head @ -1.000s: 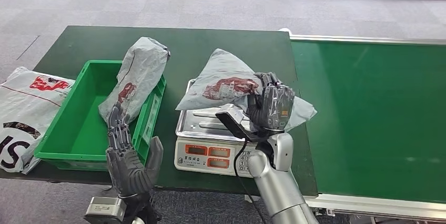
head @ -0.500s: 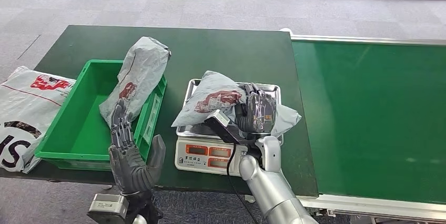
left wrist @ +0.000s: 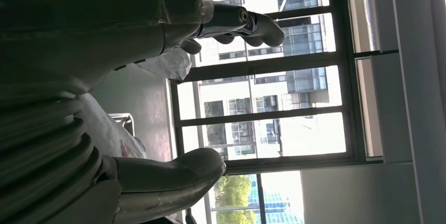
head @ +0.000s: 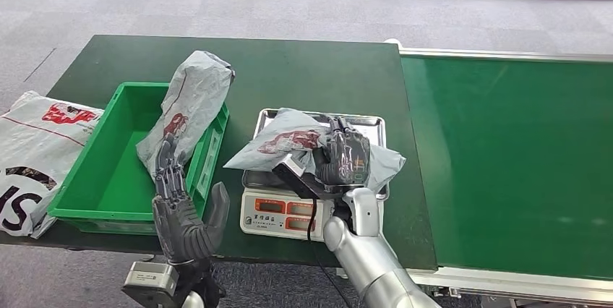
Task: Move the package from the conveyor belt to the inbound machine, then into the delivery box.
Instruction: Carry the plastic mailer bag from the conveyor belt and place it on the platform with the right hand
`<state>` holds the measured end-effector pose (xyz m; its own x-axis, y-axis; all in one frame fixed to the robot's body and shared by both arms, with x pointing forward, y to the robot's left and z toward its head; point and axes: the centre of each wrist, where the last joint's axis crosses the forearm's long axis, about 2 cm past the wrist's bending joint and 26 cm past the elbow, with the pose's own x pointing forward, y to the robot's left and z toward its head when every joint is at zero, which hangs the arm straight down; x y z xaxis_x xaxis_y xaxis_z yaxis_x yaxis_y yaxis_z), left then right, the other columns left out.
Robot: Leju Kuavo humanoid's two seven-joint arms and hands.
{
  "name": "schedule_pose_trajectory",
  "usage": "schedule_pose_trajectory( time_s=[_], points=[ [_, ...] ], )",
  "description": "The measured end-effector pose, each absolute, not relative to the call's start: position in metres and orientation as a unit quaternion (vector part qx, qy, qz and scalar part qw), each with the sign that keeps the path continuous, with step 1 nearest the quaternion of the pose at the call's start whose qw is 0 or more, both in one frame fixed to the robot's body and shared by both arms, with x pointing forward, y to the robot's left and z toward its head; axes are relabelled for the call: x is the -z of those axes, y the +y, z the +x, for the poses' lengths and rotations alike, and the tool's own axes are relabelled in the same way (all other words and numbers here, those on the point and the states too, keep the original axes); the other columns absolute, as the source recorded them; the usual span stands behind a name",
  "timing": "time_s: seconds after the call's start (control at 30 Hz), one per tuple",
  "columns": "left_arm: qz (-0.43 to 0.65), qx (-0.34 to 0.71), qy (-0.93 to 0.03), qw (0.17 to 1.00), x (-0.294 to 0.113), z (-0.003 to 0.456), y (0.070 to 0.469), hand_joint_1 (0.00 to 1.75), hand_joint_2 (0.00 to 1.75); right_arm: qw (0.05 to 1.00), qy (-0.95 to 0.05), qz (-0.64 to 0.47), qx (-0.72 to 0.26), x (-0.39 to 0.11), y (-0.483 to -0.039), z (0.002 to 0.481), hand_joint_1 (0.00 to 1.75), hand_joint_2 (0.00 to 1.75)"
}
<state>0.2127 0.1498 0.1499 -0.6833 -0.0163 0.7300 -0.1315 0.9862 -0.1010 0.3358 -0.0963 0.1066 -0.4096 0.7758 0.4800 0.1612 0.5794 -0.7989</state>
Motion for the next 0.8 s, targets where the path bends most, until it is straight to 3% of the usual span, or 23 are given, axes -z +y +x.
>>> schedule_pose_trajectory(
  time_s=[0.8],
  points=[
    [0.042,-0.076,-0.914,0.397,-0.1496,0.2135,0.1494,0.00,1.75,0.448,-0.771,-0.302,-0.337,-0.1084,-0.0966,0.3381,0.00,1.75]
  ],
)
